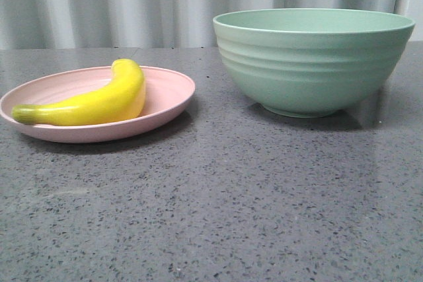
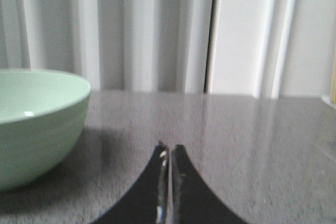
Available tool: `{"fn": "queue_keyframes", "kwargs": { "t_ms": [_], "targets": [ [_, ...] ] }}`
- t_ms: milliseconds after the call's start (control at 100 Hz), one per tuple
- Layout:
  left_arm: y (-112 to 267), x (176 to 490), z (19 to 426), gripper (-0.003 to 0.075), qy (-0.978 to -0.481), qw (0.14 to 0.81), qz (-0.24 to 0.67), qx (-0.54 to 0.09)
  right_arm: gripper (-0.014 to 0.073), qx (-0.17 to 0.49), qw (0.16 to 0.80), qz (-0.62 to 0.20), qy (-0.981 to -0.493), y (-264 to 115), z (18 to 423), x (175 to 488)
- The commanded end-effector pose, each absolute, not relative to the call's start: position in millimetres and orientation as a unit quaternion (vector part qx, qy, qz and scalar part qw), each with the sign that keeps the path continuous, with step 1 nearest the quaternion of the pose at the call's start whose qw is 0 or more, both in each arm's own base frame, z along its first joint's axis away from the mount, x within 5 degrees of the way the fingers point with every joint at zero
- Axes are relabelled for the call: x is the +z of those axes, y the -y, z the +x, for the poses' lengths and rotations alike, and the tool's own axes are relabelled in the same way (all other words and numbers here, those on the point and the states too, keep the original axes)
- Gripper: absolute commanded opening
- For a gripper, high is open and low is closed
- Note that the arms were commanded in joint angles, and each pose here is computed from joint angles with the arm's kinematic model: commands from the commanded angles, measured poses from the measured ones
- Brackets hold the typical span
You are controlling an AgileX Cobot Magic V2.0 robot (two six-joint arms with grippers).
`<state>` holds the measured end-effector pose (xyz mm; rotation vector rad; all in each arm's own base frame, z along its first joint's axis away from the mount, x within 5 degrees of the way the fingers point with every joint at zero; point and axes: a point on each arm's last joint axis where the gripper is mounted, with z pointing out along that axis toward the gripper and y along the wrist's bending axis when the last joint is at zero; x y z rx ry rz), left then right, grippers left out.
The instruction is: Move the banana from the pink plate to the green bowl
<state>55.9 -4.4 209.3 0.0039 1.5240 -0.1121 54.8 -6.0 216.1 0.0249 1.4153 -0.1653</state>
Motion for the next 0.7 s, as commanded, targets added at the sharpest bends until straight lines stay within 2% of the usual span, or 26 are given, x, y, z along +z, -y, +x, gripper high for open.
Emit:
{"fn": "queue_keyframes", "kwargs": {
  "t_ms": [0,360,690],
  "targets": [
    [3,216,53,-0.0019,-0.648,0.759,-0.011,-0.056,-0.0074,-0.081,0.791,-0.002,-0.607,4,53,218],
    [3,254,45,-0.0019,-0.620,0.783,0.002,-0.048,-0.0074,-0.066,0.786,0.016,-0.614,5,51,229],
    [4,284,50,-0.0019,-0.635,0.771,0.006,-0.049,-0.0073,-0.052,0.766,0.043,-0.640,7,52,259]
  ]
}}
